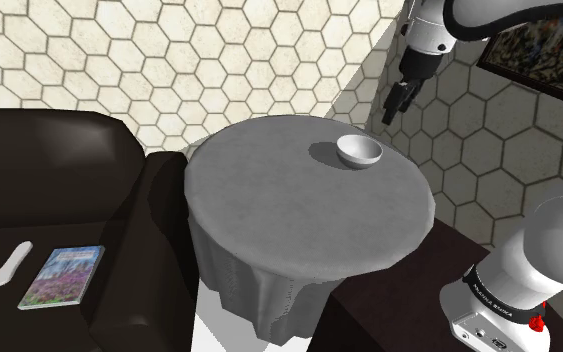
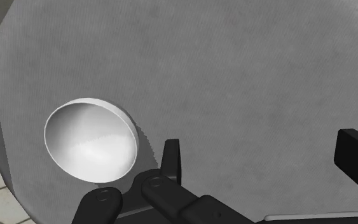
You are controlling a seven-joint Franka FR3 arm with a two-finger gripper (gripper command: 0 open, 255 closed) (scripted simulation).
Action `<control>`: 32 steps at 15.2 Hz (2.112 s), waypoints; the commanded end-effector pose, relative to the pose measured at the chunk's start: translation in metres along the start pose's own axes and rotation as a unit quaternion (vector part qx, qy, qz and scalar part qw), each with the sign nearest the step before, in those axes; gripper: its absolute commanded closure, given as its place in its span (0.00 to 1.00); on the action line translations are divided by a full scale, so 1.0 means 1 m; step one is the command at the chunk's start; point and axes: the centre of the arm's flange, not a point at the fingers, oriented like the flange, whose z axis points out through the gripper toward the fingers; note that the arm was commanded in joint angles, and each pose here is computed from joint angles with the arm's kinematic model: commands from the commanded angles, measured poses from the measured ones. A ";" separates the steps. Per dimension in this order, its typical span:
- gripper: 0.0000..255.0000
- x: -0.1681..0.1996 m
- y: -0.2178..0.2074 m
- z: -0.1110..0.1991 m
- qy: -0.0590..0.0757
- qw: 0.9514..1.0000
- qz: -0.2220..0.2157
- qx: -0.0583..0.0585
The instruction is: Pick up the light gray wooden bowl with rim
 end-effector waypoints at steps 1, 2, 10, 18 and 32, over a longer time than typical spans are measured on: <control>0.00 0.011 0.012 0.018 0.002 1.000 -0.001 -0.001; 0.00 0.016 0.018 0.029 0.002 1.000 -0.001 -0.002; 0.00 0.056 0.063 0.114 0.005 1.000 -0.003 -0.006; 0.00 0.097 0.110 0.199 0.008 1.000 -0.005 -0.009; 0.00 0.125 0.143 0.303 0.010 1.000 -0.006 -0.012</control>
